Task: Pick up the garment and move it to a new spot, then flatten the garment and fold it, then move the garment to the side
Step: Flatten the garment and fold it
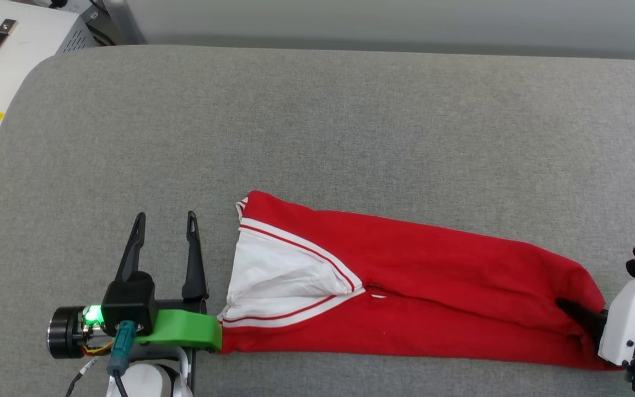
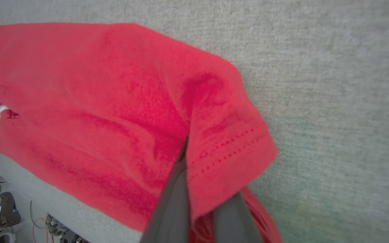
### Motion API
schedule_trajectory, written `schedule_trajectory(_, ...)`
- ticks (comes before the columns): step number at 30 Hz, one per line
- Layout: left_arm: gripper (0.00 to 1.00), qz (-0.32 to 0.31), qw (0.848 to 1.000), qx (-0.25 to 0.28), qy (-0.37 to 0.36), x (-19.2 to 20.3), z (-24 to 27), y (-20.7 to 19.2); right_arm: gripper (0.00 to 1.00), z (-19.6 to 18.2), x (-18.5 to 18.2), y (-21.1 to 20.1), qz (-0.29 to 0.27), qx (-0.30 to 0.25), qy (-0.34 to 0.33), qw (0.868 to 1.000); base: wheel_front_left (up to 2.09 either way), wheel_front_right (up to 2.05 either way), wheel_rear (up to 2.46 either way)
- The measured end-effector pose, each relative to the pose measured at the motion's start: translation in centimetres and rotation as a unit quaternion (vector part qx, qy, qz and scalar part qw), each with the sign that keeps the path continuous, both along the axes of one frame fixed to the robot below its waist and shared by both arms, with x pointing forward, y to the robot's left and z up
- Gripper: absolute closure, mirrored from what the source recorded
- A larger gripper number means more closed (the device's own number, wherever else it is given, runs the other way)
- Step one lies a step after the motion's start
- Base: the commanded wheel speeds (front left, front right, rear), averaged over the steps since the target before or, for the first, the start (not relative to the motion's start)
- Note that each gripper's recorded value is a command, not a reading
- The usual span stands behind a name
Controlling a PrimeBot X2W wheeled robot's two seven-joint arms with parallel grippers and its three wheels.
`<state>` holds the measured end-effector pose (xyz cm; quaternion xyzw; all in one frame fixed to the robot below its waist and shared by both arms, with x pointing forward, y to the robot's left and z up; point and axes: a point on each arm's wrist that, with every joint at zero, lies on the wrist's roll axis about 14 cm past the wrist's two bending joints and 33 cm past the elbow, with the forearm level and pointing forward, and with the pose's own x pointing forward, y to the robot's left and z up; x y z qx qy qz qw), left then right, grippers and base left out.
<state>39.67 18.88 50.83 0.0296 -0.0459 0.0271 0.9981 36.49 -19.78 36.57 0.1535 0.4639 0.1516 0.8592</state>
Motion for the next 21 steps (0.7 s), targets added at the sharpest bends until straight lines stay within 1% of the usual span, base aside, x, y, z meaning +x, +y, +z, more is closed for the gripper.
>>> schedule_trajectory(3,0.00,-0.007,1.000,0.002,-0.003,-0.3,0.2,-0.2,1.00,0.2,0.0,-0.7,-0.006,-0.006,-0.004,1.000,0.00,0.00,0.00)
schedule_trajectory(7,0.00,-0.014,1.000,0.001,-0.007,-0.7,0.5,-0.4,1.00,0.3,-0.1,-2.7,-0.019,-0.029,-0.008,0.999,0.00,0.00,0.00)
schedule_trajectory(11,0.00,-0.018,1.000,-0.002,-0.008,-1.1,0.7,-0.6,1.00,0.9,0.0,-6.2,-0.042,-0.069,-0.014,0.997,0.00,0.00,0.00)
schedule_trajectory(14,0.00,-0.019,1.000,-0.001,-0.011,-1.3,0.9,-0.6,1.00,1.3,-0.1,-9.5,-0.057,-0.114,-0.017,0.992,0.00,0.00,0.00)
schedule_trajectory(16,0.00,-0.022,1.000,-0.002,-0.011,-1.5,0.9,-0.6,1.00,1.6,-0.2,-10.7,-0.064,-0.127,-0.017,0.990,0.00,0.00,0.00)
schedule_trajectory(18,0.00,-0.022,1.000,0.001,-0.011,-1.8,0.9,-0.6,1.00,2.0,-0.2,-10.7,-0.064,-0.127,-0.021,0.990,0.00,0.00,0.00)
schedule_trajectory(21,0.00,-0.021,1.000,0.002,-0.012,-2.2,1.0,-0.6,1.00,2.8,-0.1,-9.7,-0.045,-0.121,-0.030,0.991,0.00,0.00,0.00)
